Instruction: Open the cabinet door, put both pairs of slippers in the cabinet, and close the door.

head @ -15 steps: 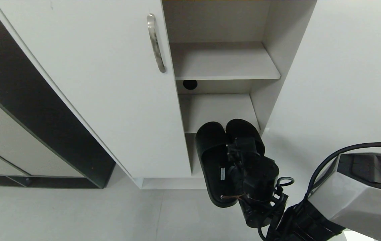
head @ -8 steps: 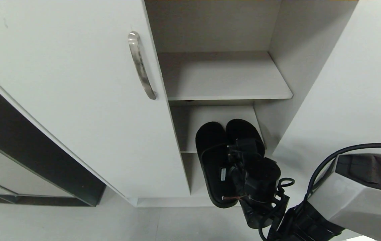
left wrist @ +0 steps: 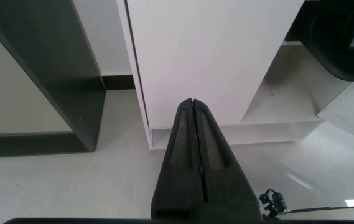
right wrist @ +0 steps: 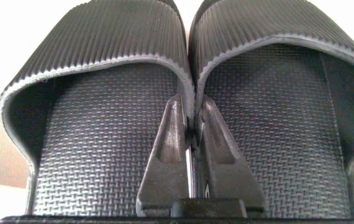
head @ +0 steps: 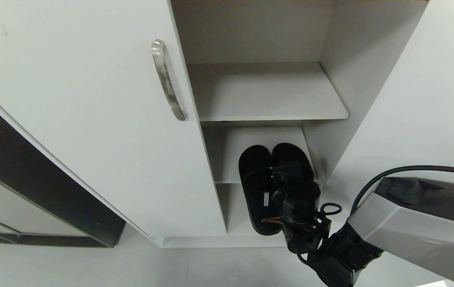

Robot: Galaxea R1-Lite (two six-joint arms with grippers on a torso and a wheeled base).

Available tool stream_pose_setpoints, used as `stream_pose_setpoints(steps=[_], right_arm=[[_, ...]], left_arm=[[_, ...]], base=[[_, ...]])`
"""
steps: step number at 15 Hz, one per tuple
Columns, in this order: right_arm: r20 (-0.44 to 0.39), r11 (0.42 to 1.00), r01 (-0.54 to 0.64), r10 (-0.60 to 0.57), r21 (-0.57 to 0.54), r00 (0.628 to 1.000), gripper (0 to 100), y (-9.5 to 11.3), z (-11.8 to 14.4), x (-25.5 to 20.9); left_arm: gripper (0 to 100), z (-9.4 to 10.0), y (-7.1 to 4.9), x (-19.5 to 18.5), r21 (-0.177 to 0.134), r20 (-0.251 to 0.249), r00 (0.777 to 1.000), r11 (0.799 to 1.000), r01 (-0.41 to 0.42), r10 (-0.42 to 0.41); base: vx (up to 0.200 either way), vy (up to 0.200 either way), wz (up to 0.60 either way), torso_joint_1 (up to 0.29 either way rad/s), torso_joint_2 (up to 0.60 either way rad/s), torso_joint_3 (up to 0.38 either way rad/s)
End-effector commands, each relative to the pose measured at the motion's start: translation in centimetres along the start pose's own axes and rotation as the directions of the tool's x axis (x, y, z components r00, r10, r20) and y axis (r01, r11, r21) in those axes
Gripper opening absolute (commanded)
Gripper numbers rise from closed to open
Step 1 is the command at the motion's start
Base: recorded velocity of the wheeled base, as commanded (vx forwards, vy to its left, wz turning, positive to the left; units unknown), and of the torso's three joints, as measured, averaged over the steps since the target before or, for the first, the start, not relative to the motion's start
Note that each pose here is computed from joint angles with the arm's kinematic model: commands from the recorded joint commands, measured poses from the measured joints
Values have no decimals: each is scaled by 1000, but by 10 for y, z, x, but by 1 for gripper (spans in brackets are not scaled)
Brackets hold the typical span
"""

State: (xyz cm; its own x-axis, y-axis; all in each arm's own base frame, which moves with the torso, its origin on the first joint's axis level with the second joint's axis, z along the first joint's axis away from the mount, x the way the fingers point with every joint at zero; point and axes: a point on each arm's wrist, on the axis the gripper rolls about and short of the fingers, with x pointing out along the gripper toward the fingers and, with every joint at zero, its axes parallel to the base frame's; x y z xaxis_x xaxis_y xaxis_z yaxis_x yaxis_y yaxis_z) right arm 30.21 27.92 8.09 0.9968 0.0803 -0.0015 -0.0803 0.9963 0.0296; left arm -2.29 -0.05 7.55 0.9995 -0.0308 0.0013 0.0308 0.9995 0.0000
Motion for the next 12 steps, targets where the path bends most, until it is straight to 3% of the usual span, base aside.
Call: stream_pose_setpoints(steps=[1, 6, 12], right_arm=[[0, 999, 33, -33, -1, 999, 0, 1, 1, 24], [33, 997, 70, -71, 26, 997, 0, 4, 26, 65], [29, 997, 68, -69, 21, 997, 0, 10, 30, 88]], left_arm=[[0, 0, 0, 0, 0, -1, 1000, 1000, 0, 0], [0, 0, 0, 0, -2, -1, 1000, 1000, 0, 0], [0, 0, 0, 0, -2, -1, 1000, 1000, 0, 0]], base=[[0, 0, 0, 0, 0, 0], [0, 0, 0, 0, 0, 0], [0, 0, 0, 0, 0, 0]])
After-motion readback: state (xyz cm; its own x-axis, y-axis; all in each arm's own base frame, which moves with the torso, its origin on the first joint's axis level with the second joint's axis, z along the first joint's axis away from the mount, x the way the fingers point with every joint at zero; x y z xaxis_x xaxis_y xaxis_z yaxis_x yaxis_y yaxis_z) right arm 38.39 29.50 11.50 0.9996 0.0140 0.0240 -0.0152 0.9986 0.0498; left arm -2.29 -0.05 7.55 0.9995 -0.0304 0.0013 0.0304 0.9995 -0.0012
